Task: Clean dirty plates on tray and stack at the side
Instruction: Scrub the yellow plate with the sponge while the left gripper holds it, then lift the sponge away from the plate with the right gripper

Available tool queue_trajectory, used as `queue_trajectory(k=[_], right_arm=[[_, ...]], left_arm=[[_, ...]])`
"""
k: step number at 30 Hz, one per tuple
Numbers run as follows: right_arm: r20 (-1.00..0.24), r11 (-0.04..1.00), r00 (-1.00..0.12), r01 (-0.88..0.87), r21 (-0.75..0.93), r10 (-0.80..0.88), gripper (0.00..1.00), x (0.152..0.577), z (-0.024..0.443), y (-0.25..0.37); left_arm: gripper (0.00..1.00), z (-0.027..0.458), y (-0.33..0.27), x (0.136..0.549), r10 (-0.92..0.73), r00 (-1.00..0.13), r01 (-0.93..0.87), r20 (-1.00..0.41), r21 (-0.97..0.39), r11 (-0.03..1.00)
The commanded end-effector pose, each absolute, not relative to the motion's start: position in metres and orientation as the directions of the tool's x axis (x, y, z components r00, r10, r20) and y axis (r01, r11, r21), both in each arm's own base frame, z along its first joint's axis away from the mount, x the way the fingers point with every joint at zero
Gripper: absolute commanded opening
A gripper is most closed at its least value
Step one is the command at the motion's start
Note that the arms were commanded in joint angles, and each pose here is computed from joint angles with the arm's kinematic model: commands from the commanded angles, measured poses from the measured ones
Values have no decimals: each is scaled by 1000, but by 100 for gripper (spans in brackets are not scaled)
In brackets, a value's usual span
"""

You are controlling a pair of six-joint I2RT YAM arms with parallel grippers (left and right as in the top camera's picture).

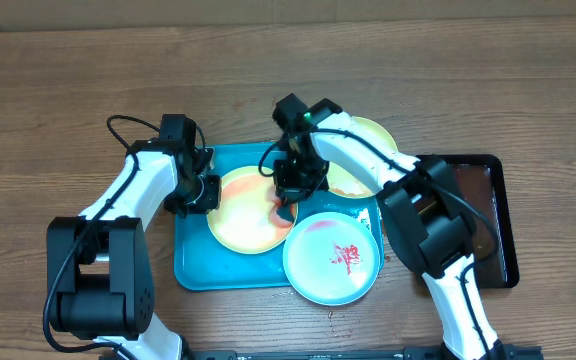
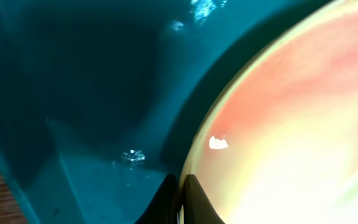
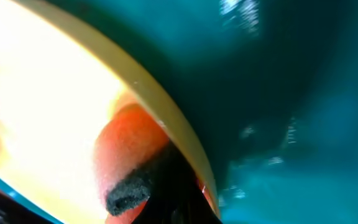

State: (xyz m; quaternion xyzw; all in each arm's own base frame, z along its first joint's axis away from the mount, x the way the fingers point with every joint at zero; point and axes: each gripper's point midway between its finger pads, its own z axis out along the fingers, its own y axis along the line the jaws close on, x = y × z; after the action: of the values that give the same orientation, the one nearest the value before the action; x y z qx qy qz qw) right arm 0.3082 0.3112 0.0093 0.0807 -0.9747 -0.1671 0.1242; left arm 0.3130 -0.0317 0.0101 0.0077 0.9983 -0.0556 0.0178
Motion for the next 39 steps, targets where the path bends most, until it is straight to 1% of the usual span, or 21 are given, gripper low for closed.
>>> queue_trajectory(k=[1,6,8,11,16,20,25,29,31,33,37,39], right_arm=[[264,919,-914,-214,332,-308,4,270,-17,332],[244,852,-891,-238,466,-382,4,240,-8,384],[232,833,-890,-236,501,-392,4,237,-5,396],[218,830,-903,-216,515,-370,4,241,-4,405],[159,818,-945,-156,553,-287,4,270,-1,416],[86,811,-980,-98,577,-179,4,312,2,415],[41,877,-999,-10,481,-34,4,356,-10,374],[23,956,-999,29,293,23,4,371,-25,316],[29,978,-1000,13,209,7,4,368,-30,293],[47,986,-999,-16,167,-24,4,363,-31,283],[76,983,-990,-109,149,-122,4,348,-27,283],[59,971,-980,-180,156,-191,4,340,-9,295]], left_arm=[[4,1,-16,307,-26,-1000,-26,-8,-45,999],[5,1,-16,307,-26,-1000,-26,-7,-45,999],[4,1,-16,307,-26,-1000,-26,-7,-45,999],[4,1,-16,307,-26,-1000,-26,-7,-46,999],[4,1,-16,306,-26,-1000,-26,-6,-46,999],[4,1,-16,306,-26,-1000,-26,-6,-46,999],[4,1,-16,306,-26,-1000,-26,-5,-46,999],[4,1,-16,306,-26,-1000,-26,-6,-46,999],[4,1,-16,307,-26,-1000,-26,-8,-46,999],[4,1,-16,307,-26,-1000,-25,-8,-45,999],[4,1,-16,308,-28,-1000,-27,-12,-46,999],[4,1,-17,308,-34,-999,-33,-14,-52,998]])
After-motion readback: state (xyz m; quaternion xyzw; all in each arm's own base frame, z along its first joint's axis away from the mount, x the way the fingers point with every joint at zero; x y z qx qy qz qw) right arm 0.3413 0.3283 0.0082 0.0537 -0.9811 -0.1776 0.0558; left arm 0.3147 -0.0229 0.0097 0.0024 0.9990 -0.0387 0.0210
